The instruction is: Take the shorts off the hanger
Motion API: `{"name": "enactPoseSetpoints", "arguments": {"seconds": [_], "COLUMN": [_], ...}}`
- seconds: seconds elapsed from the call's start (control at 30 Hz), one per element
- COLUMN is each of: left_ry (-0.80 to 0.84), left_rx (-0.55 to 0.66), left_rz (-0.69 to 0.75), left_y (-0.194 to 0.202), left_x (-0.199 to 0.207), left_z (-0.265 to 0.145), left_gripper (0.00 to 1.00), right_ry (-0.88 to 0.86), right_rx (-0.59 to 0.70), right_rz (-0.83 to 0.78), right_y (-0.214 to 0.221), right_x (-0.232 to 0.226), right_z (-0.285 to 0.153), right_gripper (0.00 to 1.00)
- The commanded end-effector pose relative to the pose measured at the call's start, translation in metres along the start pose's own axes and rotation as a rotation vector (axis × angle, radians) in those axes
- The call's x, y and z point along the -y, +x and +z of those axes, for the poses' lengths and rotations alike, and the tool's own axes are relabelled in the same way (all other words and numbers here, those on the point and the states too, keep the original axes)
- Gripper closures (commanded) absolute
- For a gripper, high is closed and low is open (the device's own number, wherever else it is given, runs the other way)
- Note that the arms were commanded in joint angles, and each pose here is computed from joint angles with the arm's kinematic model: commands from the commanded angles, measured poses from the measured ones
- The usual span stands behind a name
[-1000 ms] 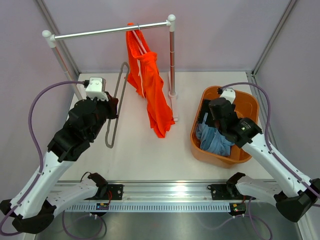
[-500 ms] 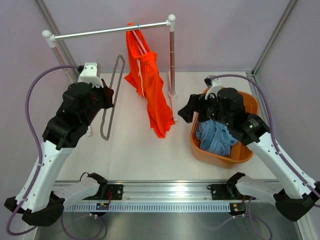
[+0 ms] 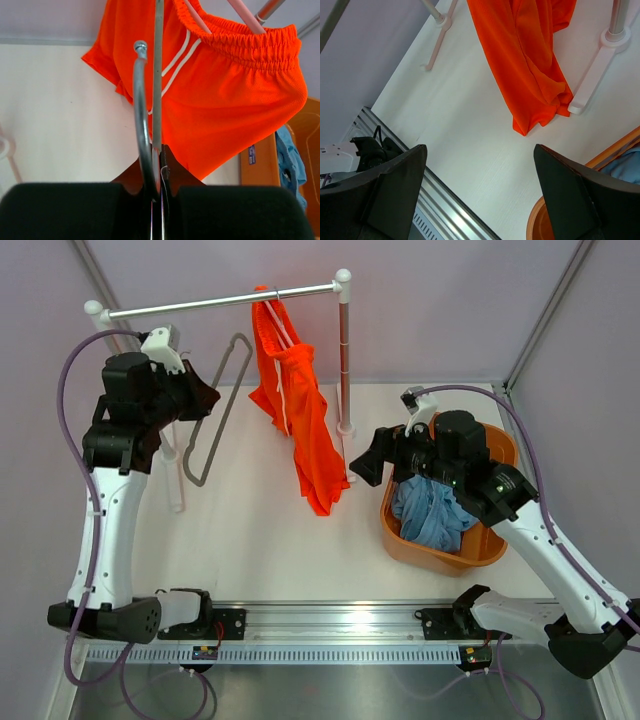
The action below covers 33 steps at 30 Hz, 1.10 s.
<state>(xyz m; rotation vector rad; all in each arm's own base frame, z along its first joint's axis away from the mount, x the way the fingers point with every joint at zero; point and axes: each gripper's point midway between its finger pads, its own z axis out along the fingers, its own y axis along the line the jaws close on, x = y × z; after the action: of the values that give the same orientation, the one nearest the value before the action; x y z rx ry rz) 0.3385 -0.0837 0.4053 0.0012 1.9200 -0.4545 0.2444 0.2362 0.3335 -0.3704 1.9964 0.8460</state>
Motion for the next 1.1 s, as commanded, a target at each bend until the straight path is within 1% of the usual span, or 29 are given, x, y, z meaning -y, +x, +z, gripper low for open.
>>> {"name": "enactPoseSetpoints", "arguments": {"seconds": [0.0,0.03,0.23,0.47,0.63,0.73,0.83,1.07], "left_ry": [0.174,0.164,0.144,0.138,0.102,0.082,0.028,-0.07], "left_rx": [0.059,0.048,0.051,0.056,0.068,0.085,0.111,0.195], "left_rz": [0.016,0.011,0.018,0.028,0.015,0.0,-0.021,-0.068], "left_y": [-0.03,-0.031,-0.05,-0.061,-0.07,-0.079,-0.089,-0.111], "left_x": [0.032,0.027,0.016,0.007,-0.002,-0.006,-0.016,-0.036], "left_z": [-0.004,0.005,0.023,0.034,0.045,0.053,0.061,0.077], "left_gripper": [1.0,1.0,1.0,1.0,1.0,1.0,1.0,1.0], "right_ry": [-0.054,-0.063,-0.104,-0.134,-0.138,-0.139,-0.164,-0.192], "right_rx": [0.038,0.036,0.031,0.013,-0.008,-0.018,-0.024,-0.039], "right_rz": [-0.046,-0.047,-0.058,-0.065,-0.069,-0.072,-0.06,-0.05], "right_y": [-0.012,-0.012,-0.01,-0.003,0.003,0.005,0.004,0.007], "right_x": [-0.008,-0.01,-0.014,-0.014,-0.01,-0.009,-0.013,-0.016], "right_z": [0.004,0.004,0.014,0.029,0.042,0.049,0.053,0.057], "right_gripper": [0.04,0.04,0.04,0.04,0.04,0.03,0.03,0.03]}}
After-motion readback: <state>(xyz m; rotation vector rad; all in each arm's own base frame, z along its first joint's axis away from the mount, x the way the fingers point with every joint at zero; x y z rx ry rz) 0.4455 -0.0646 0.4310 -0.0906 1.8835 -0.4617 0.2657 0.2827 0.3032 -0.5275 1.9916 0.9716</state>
